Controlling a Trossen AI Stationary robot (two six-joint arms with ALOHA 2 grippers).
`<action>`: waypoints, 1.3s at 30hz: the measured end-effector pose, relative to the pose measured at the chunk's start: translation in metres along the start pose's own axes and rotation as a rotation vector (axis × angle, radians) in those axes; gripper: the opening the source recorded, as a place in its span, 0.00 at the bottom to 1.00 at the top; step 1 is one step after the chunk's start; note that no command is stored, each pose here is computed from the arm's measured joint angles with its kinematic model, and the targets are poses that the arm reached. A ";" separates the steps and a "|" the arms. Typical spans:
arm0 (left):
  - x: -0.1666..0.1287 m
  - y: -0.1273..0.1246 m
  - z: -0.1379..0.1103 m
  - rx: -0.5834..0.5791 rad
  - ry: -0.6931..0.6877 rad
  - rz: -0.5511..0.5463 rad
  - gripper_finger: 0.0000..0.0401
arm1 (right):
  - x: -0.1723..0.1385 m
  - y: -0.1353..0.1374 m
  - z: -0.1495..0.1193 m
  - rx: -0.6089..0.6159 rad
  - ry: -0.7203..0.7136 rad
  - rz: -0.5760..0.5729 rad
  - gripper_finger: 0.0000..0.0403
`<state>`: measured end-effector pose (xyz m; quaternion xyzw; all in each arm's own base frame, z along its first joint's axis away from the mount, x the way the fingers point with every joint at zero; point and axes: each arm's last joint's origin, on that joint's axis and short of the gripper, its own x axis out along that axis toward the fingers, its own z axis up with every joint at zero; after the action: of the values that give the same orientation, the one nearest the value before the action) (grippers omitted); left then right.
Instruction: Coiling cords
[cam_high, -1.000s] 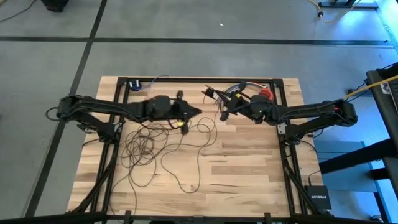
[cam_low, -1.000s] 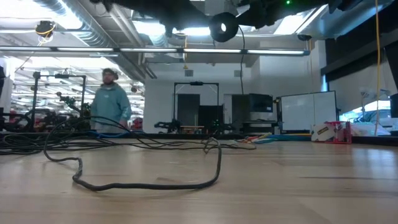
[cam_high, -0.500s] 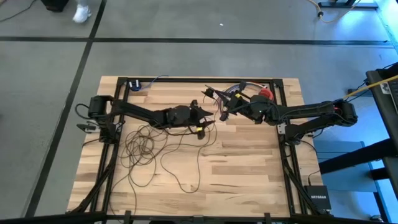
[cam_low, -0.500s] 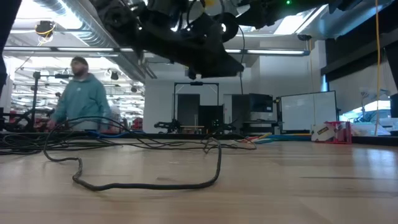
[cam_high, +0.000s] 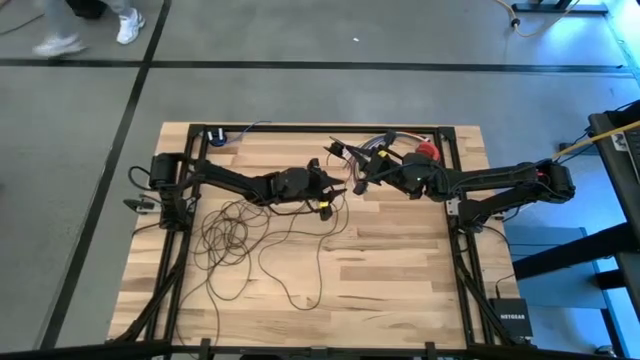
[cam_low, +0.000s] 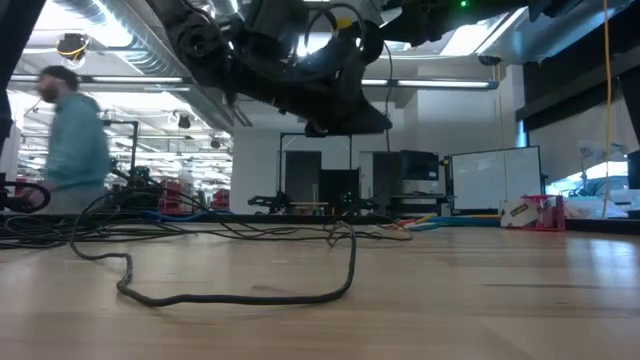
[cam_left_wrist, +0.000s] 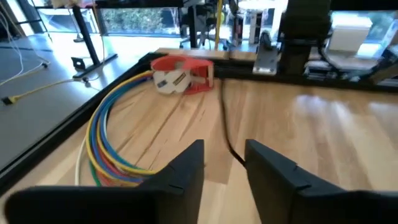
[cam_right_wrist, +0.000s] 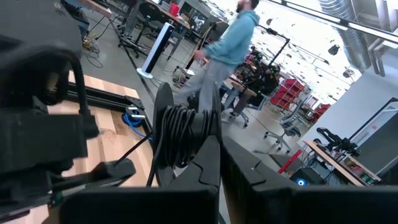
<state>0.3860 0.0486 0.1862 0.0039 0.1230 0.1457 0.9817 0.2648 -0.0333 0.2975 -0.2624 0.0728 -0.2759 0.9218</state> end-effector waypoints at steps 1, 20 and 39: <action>0.001 0.000 -0.001 0.003 0.002 0.001 0.23 | 0.000 0.000 0.000 0.000 0.000 0.000 0.02; -0.009 0.015 0.011 0.140 0.033 0.106 0.01 | 0.000 0.000 0.000 0.026 0.000 0.001 0.02; -0.015 0.003 0.009 0.025 0.107 -0.047 0.26 | 0.000 0.000 0.000 0.028 -0.002 0.001 0.02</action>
<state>0.3733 0.0469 0.1987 0.0056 0.1773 0.1212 0.9766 0.2648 -0.0332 0.2976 -0.2497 0.0683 -0.2763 0.9255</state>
